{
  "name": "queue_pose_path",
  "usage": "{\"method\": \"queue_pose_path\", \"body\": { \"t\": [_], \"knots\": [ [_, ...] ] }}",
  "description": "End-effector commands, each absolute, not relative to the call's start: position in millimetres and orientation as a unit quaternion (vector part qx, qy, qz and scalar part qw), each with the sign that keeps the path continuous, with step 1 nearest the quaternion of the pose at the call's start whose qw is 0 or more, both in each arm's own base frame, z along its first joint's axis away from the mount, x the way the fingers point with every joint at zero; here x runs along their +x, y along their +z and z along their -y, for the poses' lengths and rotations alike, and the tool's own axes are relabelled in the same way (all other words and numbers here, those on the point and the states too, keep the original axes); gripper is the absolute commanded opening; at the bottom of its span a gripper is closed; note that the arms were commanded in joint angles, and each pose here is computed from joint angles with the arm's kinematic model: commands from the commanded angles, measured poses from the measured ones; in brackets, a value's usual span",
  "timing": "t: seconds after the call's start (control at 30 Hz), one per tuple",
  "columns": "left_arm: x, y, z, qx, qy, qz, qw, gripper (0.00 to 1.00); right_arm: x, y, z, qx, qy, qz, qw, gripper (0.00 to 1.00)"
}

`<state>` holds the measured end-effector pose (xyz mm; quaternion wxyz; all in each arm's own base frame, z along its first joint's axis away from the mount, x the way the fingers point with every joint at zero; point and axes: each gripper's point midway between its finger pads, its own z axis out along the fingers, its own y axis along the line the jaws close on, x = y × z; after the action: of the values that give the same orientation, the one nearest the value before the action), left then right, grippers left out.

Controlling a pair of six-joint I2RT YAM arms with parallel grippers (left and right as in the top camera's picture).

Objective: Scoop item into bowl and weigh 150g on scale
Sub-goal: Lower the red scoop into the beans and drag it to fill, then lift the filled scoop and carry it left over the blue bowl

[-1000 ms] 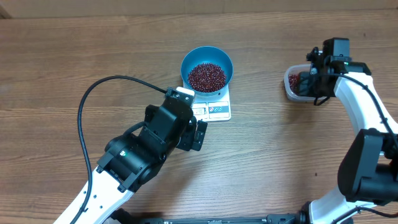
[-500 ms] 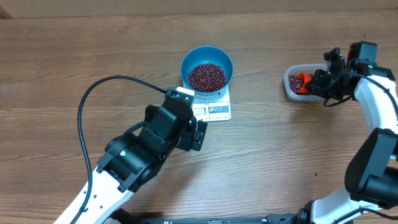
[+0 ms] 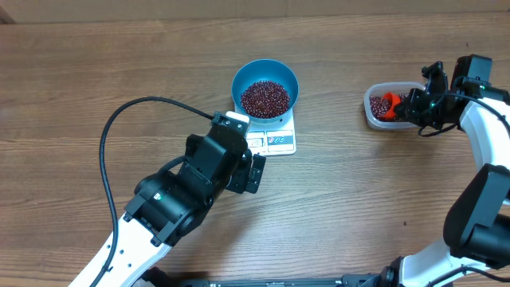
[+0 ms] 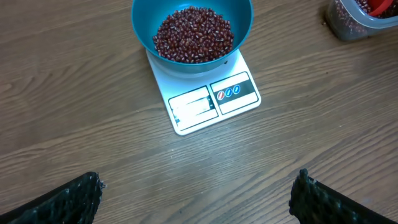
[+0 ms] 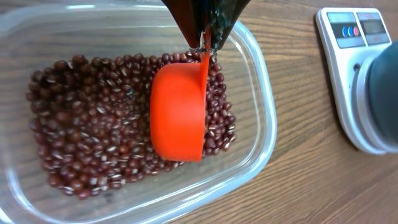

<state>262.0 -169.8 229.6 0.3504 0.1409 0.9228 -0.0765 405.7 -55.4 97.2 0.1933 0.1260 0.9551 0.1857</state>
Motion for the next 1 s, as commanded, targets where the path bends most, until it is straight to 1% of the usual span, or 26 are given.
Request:
{"method": "queue_pose_path", "body": {
  "t": [0.0,0.2,0.43,0.63,0.97],
  "knots": [
    [262.5,228.0,171.2,0.150,-0.075,-0.922,0.349,1.00,406.9,127.7,69.8,0.159,0.150,-0.948,0.231,0.04],
    [262.5,228.0,171.2,0.150,-0.075,-0.922,0.349,0.99,399.5,152.0,76.2,0.162,0.120,-0.946,0.255,0.04],
    [262.5,228.0,171.2,0.150,-0.075,-0.922,0.349,0.99,396.4,155.2,72.7,0.159,0.127,-0.946,0.254,0.04],
    [262.5,228.0,171.2,0.150,-0.075,-0.922,0.349,0.99,398.3,160.0,58.0,0.138,0.168,-0.941,0.258,0.04],
    [262.5,228.0,171.2,0.150,-0.075,-0.922,0.349,1.00,399.9,182.6,14.9,0.025,0.278,-0.916,0.288,0.04]
  ]
}}
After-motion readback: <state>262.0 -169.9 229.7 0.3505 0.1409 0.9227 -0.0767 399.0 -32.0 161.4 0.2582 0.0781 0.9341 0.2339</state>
